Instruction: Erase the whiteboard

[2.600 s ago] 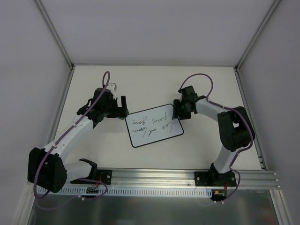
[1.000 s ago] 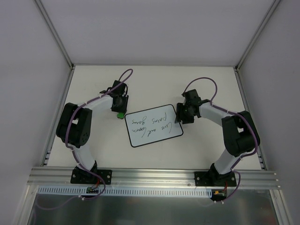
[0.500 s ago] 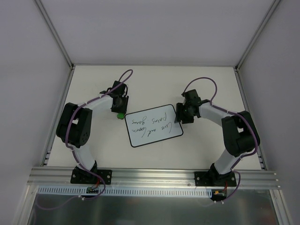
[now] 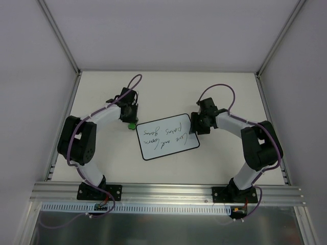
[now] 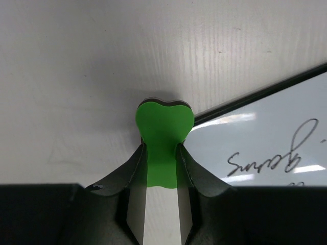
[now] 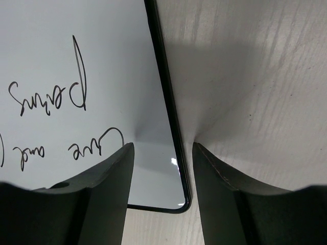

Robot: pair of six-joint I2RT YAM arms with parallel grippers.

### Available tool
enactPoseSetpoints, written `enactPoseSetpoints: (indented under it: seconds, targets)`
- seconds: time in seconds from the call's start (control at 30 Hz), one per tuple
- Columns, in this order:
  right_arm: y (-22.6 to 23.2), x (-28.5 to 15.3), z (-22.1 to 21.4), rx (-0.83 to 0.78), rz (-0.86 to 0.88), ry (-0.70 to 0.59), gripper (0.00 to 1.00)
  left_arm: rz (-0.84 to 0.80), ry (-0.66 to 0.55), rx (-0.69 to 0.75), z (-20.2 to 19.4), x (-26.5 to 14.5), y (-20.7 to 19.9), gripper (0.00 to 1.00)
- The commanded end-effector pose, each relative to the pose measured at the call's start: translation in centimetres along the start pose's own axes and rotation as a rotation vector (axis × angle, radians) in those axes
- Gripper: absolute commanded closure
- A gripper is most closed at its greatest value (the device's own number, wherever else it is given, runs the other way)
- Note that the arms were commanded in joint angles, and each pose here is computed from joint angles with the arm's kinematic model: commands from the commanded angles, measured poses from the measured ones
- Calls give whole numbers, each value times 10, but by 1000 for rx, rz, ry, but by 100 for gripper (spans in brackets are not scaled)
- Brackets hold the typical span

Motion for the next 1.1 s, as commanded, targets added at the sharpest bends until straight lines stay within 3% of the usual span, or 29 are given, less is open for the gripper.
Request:
enactPoseSetpoints:
  seconds: [0.0,0.23,0.6,0.83,0.97,1.07]
  targets:
    - [-3,6,-13,12,-26,35,47,-54,-102,-66,17,-37,-6,100]
    - [-5,5,-13,16,-43,25,47,-161,-94,-94,7,-52,-41,98]
    - [-10,9,-19,49,-85,29,49,-78,37,-52,-21,-18,-76,96]
    - [-11,13,-30,33,-101,52,74,-8,75,-57,-30,-6,-71,96]
    - [-11,16,-35,38,-104,66,97,66,74,-66,-35,-2,-63,96]
    - [-13,19,-37,41,-116,79,100,121,67,-71,-35,0,-56,96]
Point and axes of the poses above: each gripper's point midway between its finger pads, its own x axis out along the fingers, its own y axis along the line the jaws close on, z = x × y, the point moved 6 cm from there along -x, back along the fingers, and after that the axes turned 8 degrees about x, right-handed, at the moved point
